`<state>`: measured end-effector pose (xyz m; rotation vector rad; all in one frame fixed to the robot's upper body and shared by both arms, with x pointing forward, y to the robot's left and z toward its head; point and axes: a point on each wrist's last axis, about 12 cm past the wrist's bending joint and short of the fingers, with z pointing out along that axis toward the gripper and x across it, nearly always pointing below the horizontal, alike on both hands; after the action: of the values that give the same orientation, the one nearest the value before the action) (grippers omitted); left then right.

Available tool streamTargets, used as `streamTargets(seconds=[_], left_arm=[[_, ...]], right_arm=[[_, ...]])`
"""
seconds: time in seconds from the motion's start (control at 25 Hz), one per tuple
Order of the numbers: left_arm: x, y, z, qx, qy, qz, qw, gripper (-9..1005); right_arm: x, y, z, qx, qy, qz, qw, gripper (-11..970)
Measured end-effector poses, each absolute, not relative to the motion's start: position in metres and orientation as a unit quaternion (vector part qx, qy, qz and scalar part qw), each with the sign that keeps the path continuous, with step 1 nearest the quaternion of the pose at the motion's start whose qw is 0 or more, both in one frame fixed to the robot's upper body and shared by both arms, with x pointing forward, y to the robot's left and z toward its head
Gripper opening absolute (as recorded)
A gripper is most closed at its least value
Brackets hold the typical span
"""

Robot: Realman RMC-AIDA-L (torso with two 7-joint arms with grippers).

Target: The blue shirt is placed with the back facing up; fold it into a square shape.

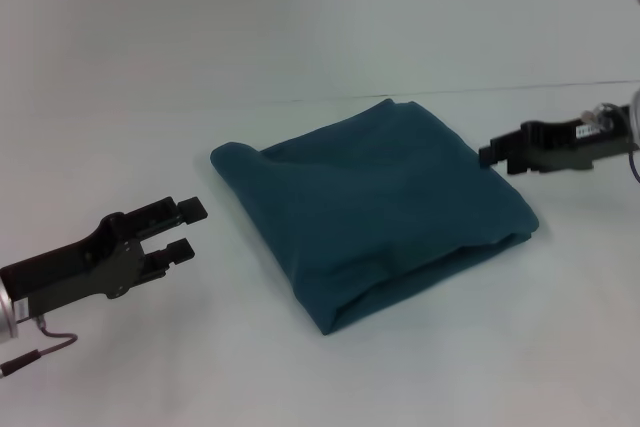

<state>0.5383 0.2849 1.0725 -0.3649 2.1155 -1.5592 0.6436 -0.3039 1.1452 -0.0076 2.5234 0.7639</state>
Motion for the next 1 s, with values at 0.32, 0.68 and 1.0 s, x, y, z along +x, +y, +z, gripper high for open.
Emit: streamTargets(seconds=[0.32,0.68,1.0], left_arm=[[0.538,0.284,1.072,-0.133,0.773,-0.571,0.242,785],[0.537,0.284,1.072,-0.134,0.773,-0.572,0.240,785],[0.530,0.279,1.073,-0.117,0.772,-0.588,0.212,784]], right_arm=[[0.630,-0.297,1.138,-0.023,0.931,0.310,0.191,520],[0.638,-0.298,1.123,-0.022,0.957,0.222,0.184,519],[0.650,-0.307,1.154,-0.027,0.954,0.198,0.225,520]])
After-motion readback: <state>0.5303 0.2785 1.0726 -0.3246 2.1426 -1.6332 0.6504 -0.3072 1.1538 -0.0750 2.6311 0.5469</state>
